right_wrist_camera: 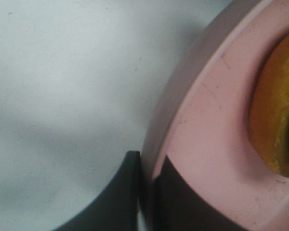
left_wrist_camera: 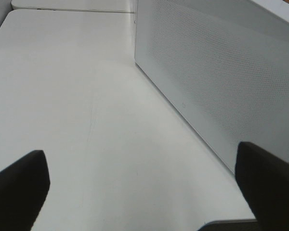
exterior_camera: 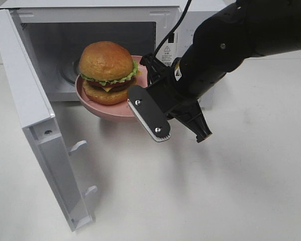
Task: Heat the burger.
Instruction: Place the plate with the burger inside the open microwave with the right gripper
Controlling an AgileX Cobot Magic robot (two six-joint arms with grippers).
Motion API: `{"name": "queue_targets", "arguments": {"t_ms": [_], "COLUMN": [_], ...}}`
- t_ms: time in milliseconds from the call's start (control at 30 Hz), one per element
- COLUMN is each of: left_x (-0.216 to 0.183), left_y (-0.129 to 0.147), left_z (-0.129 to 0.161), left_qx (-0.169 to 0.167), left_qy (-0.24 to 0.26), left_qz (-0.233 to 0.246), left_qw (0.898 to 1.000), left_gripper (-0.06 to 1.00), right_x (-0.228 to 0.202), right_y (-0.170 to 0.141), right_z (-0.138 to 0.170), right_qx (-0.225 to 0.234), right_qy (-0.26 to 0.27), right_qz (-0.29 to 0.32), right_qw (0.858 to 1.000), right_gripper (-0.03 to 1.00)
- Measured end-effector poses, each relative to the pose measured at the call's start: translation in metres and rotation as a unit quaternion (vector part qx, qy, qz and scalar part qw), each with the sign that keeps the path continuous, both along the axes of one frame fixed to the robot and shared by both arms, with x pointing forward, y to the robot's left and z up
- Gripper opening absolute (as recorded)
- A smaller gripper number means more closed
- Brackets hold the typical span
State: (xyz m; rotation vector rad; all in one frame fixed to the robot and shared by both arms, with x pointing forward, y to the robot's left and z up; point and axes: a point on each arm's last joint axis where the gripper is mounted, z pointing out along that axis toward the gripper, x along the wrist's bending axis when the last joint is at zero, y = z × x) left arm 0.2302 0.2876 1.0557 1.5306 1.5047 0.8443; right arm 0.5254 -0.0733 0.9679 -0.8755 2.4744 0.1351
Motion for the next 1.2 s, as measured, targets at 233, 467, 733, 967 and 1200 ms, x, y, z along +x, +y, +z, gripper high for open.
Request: {"name": "queue_targets", "arguments": {"t_ms": [233,467,733,967,1200], "left_x": [0.0,0.0,0.0,0.0,0.0], "left_y": [0.0,0.0,0.0,0.0,0.0], "left_z": [0.0,0.0,0.0,0.0,0.0], "left_qx": [0.0,0.0,0.0,0.0,0.0], "left_qy": [0.0,0.0,0.0,0.0,0.0], "left_qz": [0.0,0.0,0.0,0.0,0.0], "left_qw": [1.0,1.0,1.0,1.0,1.0], "left_gripper": [0.99,0.99,0.99,0.99,0.99], "right_x": [0.015,0.026,0.044,0.056,0.073], "right_y": [0.013,0.022,0.036,0.045,0.057], "right_z": [-0.002,-0.003,-0.004,-0.006,-0.009], "right_qx": [0.002,0.0,-0.004,-0.003,-0.012], "right_qy": [-0.002,-0.001,0.0,0.004,0.013], "right_qz": [0.0,-0.002,-0.006,-0.017,-0.028], "right_qw": [1.0,1.0,1.0,1.0,0.999], "right_gripper": [0.05,0.05,0.05,0.05,0.05]}}
